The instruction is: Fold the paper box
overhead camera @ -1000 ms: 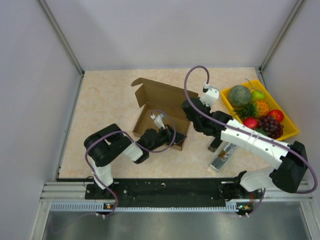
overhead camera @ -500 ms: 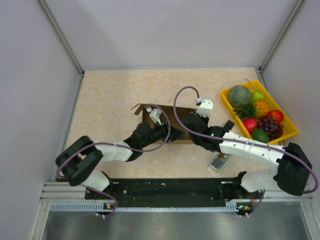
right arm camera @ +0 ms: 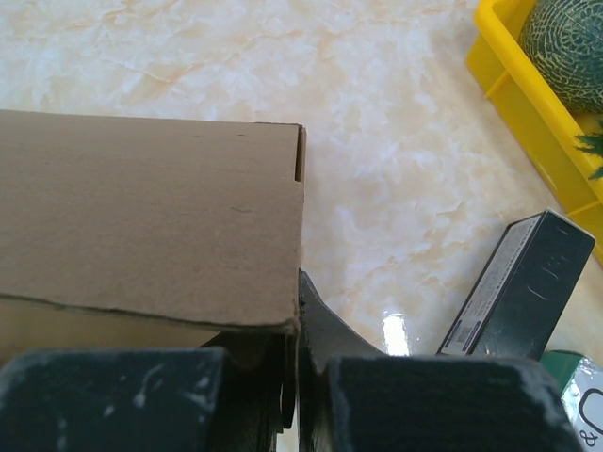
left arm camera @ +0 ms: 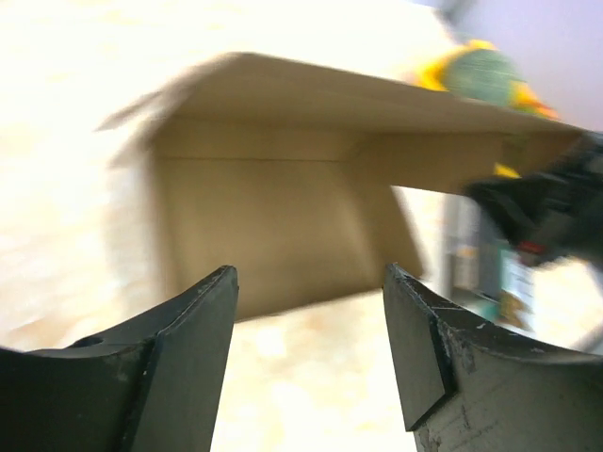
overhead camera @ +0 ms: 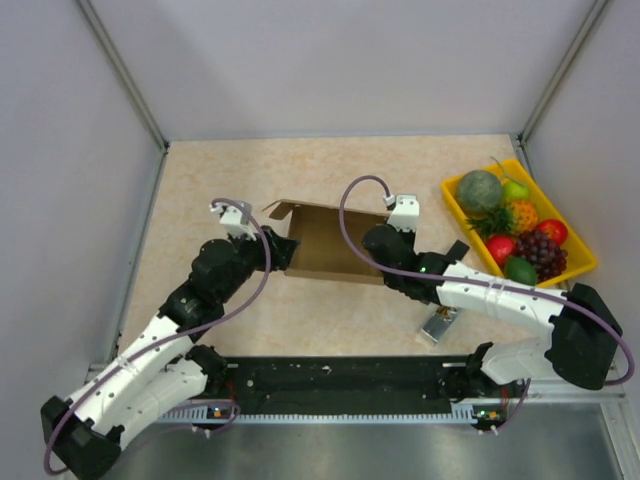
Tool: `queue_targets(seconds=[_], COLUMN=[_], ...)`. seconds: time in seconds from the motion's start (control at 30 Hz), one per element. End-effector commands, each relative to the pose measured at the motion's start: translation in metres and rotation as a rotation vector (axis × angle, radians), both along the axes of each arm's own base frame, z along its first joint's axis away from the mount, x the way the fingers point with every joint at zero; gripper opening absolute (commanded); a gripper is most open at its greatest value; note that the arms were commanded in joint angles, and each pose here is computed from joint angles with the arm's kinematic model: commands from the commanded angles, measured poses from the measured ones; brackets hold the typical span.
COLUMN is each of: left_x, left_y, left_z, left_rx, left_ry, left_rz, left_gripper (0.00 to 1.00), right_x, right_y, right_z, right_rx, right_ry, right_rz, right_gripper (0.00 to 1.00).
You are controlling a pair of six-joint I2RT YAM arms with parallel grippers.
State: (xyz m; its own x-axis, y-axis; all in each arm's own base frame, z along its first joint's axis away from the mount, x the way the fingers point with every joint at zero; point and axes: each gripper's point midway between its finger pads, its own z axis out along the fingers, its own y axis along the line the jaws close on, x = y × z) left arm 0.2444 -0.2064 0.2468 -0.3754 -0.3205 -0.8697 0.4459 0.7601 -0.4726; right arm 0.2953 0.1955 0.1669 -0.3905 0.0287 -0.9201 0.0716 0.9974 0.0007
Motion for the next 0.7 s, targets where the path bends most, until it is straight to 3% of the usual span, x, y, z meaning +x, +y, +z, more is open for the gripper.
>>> queue_targets(seconds=[0.0,0.17,0.37,0.67], left_x=[0.017,0.055,0.1,0.129], left_y=[0.078,0.089,0.072,0.064], left_z=[-0.049,-0.066,-0.048,-0.036], left_rx=[0.244,0.323,0.345,0.431], left_ry=[0.129,0.08,-0.053,-0.091], left_rz=[0.236,0.291,0.284,0.271], left_gripper=[0.68,0.69,0.68,0.57], right_x=[0.005,0.009,0.01,0.013], right_y=[0.008,0.01,0.011,0.015], right_z=[0.006,0.004,0.01,0.02], right_rx=[0.03,0.047,0.035,0.034], right_ry=[-0.009,0.015,0.02,0.022], right_rz=[0.014,0.037,0.064,0.09], right_gripper=[0.0,0.0,0.0,0.0])
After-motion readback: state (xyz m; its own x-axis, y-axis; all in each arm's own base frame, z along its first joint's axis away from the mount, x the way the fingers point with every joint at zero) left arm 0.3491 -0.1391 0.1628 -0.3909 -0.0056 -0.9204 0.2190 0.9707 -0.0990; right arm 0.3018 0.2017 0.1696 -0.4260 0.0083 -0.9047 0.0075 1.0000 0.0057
